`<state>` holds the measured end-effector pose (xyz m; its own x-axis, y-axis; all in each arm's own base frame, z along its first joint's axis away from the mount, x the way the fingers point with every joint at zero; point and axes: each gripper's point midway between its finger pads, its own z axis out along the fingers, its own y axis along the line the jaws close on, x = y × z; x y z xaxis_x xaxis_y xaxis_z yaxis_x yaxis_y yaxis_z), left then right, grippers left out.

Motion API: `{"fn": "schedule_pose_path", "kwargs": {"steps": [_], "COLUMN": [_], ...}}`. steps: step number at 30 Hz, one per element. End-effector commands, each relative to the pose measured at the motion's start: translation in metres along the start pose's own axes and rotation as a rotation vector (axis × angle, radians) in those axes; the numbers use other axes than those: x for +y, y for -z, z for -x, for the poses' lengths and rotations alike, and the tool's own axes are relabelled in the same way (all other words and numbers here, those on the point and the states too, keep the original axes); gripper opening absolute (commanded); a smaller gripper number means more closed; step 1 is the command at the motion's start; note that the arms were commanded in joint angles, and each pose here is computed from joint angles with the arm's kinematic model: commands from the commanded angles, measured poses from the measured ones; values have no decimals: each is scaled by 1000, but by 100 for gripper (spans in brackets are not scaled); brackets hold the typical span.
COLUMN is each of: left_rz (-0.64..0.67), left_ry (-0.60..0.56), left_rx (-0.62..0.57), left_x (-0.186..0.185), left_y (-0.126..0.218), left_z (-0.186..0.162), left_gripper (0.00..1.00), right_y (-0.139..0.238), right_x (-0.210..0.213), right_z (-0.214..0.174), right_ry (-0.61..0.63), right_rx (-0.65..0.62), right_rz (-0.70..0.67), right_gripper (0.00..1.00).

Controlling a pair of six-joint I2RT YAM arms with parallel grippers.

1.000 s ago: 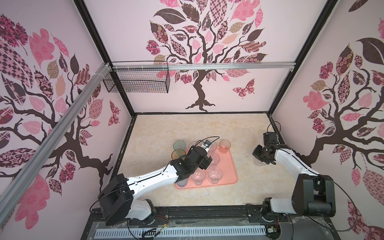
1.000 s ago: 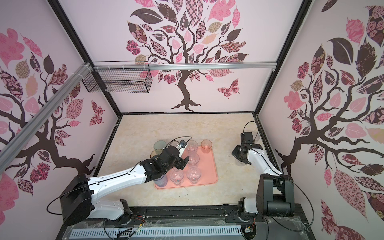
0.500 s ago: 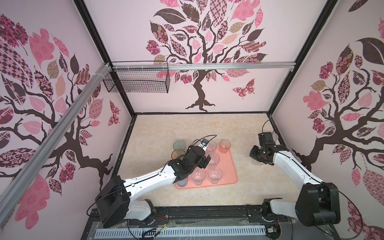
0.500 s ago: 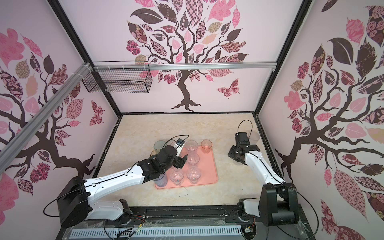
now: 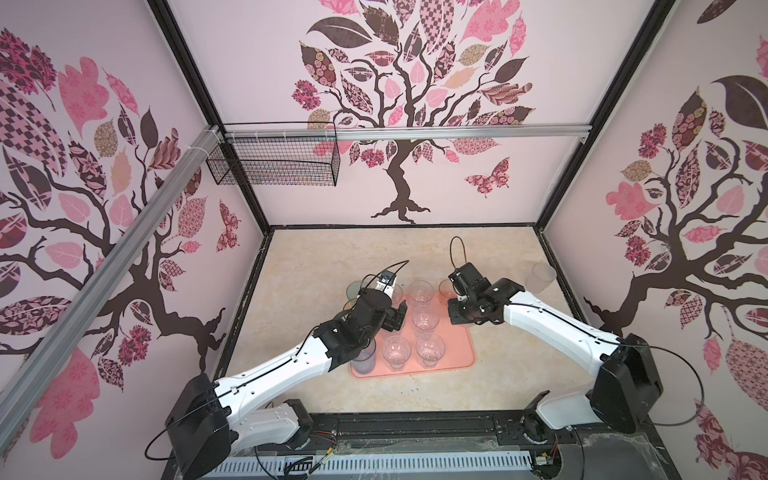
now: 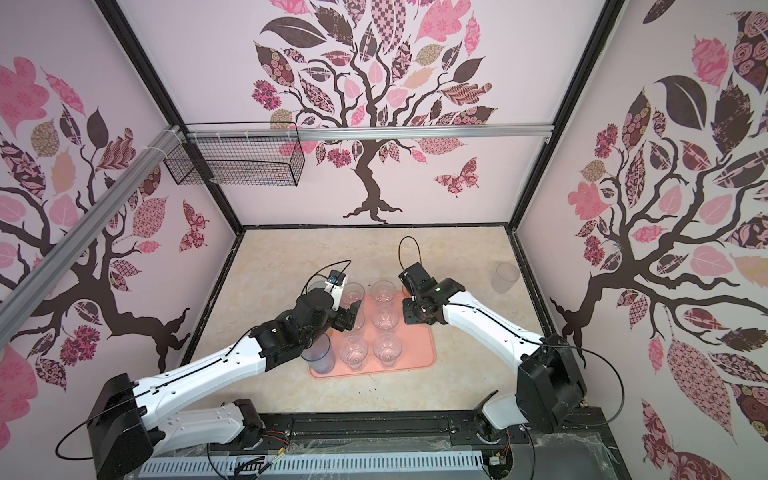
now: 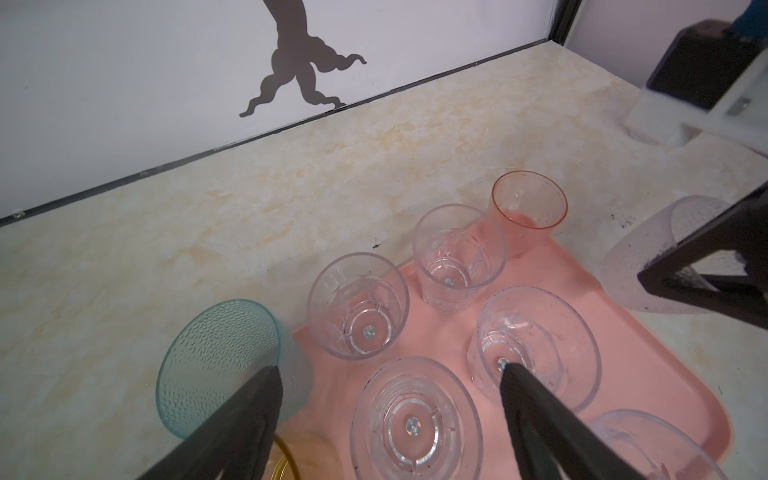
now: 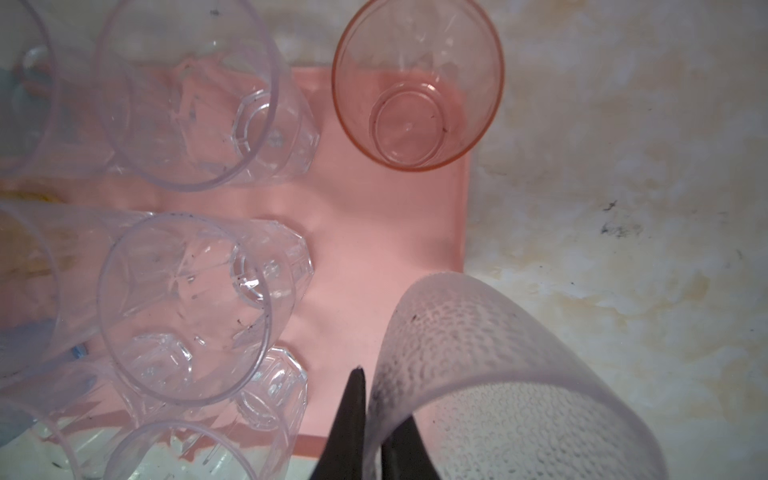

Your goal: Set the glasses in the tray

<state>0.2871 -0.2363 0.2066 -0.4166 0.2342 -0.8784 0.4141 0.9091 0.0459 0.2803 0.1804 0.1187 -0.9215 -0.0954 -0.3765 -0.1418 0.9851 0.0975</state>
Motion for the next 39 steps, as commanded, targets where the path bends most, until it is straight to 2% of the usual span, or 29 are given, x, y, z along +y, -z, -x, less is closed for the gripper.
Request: {"fn": "schedule_pose_path", "kwargs": {"steps": [1,16,20,25,30,39], "left_rz": [23,4,-2,-3,-4,-6], "left_ry": [27,29,26,24,24,29], "left_rx": [50,76,75,80,87,86], "left_x": [7,3,1,1,0,0], "left_y": [1,-1,-2,-3,-3,-4], "left_z": [-21,-25,-23,-25,-27,-26], "left_gripper": [86,86,86,86,86,86], "right_y": [-10,-53,-55,-54,-57,-59], "right_x": [10,30,32,36,35,27], "right_z": [1,2,7,12,9,4], "right_ry": [17,96,112,118,119,132], "right_rx": [35,86,80,74,94,106], "right_rz": [15,-13,-13,-4,-11,-47], "right_gripper": [0,0,0,7,10,11]}}
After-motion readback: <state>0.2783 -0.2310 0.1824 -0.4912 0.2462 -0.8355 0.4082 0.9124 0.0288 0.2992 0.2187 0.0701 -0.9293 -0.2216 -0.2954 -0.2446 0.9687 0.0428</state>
